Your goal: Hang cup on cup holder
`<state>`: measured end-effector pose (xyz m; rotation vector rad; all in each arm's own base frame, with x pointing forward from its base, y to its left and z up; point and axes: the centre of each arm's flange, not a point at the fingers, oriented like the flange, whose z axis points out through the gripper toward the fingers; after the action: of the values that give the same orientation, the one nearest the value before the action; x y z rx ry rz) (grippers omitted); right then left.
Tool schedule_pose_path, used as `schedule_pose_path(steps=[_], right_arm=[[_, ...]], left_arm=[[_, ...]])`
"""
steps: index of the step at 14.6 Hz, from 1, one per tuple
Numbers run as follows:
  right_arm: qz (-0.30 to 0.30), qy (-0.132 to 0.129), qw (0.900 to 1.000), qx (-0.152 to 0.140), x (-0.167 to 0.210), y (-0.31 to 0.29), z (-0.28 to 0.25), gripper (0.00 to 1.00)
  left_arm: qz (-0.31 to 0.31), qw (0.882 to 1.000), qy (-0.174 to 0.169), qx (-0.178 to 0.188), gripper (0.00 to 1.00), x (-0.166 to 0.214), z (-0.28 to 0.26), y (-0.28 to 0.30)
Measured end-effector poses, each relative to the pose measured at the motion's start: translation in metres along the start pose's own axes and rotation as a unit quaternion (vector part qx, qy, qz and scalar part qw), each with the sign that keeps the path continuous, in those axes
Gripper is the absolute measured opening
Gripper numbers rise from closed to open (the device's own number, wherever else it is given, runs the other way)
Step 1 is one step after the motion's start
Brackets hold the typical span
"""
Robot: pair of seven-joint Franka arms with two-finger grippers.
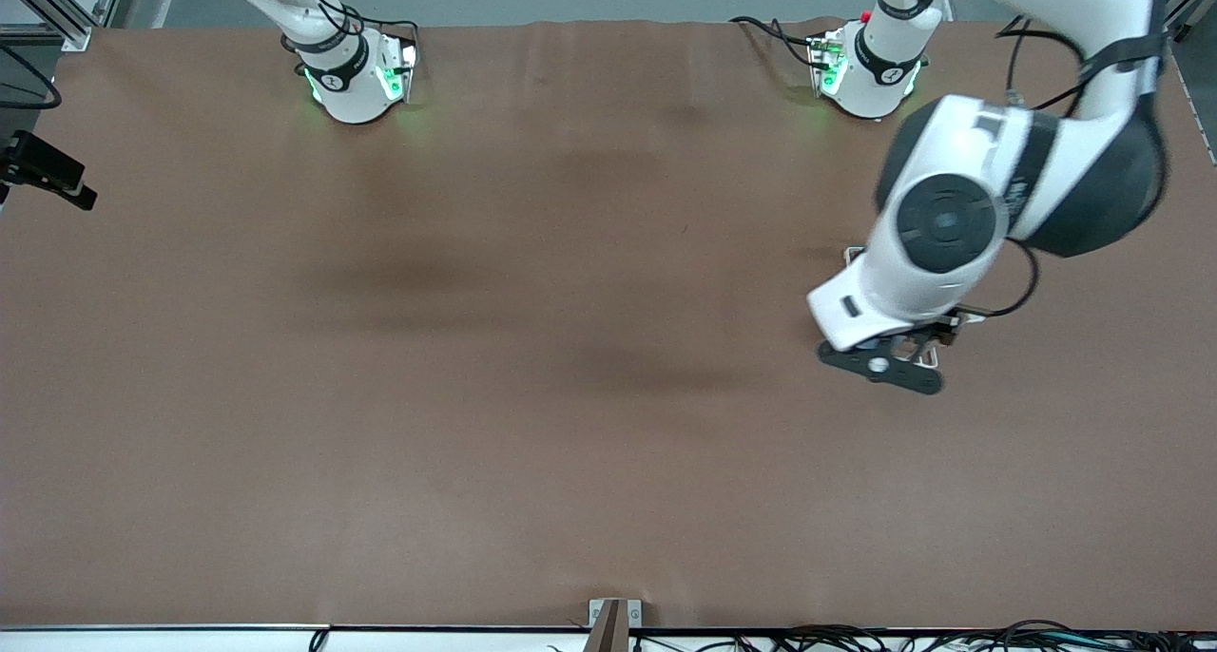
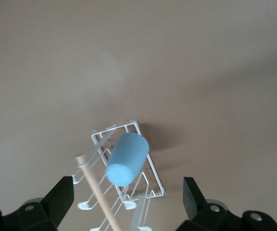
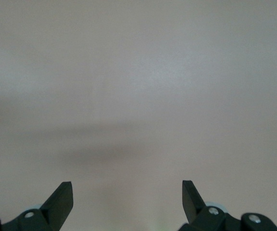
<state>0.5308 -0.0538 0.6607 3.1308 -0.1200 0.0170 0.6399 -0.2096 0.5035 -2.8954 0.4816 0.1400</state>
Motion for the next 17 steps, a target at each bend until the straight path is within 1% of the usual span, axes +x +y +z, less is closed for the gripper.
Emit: schedule_pose_path(steps=[3,5,6,8,9,12,14,17], right_arm=[[0.0,-0.001,1.0,0.0,0.0,0.0,0.001,1.0],[0.0,-0.001,1.0,0.0,0.0,0.0,0.001,1.0],[0.0,-0.001,1.0,0.0,0.0,0.0,0.001,1.0],[0.0,-0.001,1.0,0.0,0.0,0.001,0.001,1.0],[-0.001,-0.001,1.0,0.0,0.0,0.0,0.001,1.0],[-0.002,0.0,1.0,0.0,0.0,0.0,0.001,1.0],[-0.002,0.0,1.0,0.0,0.0,0.0,0.001,1.0],[-0.001,0.0,1.0,0.0,0.0,0.001,0.001,1.0]], left_arm=[[-0.037,0.999,0.033,-0.002,1.0,-0.017,-0.038,-0.053],[-0.038,0.998,0.053,-0.003,1.0,-0.033,-0.064,-0.076],[-0.042,0.997,0.063,-0.016,1.0,-0.042,-0.076,-0.086],[-0.064,0.993,0.077,-0.057,1.0,-0.064,-0.096,-0.107],[-0.075,0.992,0.079,-0.068,1.0,-0.076,-0.102,-0.116],[-0.092,0.991,0.067,-0.068,1.0,-0.116,-0.106,-0.121],[-0.101,0.991,0.061,-0.071,1.0,-0.14,-0.099,-0.116],[-0.123,0.987,0.063,-0.082,1.0,-0.172,-0.08,-0.119]])
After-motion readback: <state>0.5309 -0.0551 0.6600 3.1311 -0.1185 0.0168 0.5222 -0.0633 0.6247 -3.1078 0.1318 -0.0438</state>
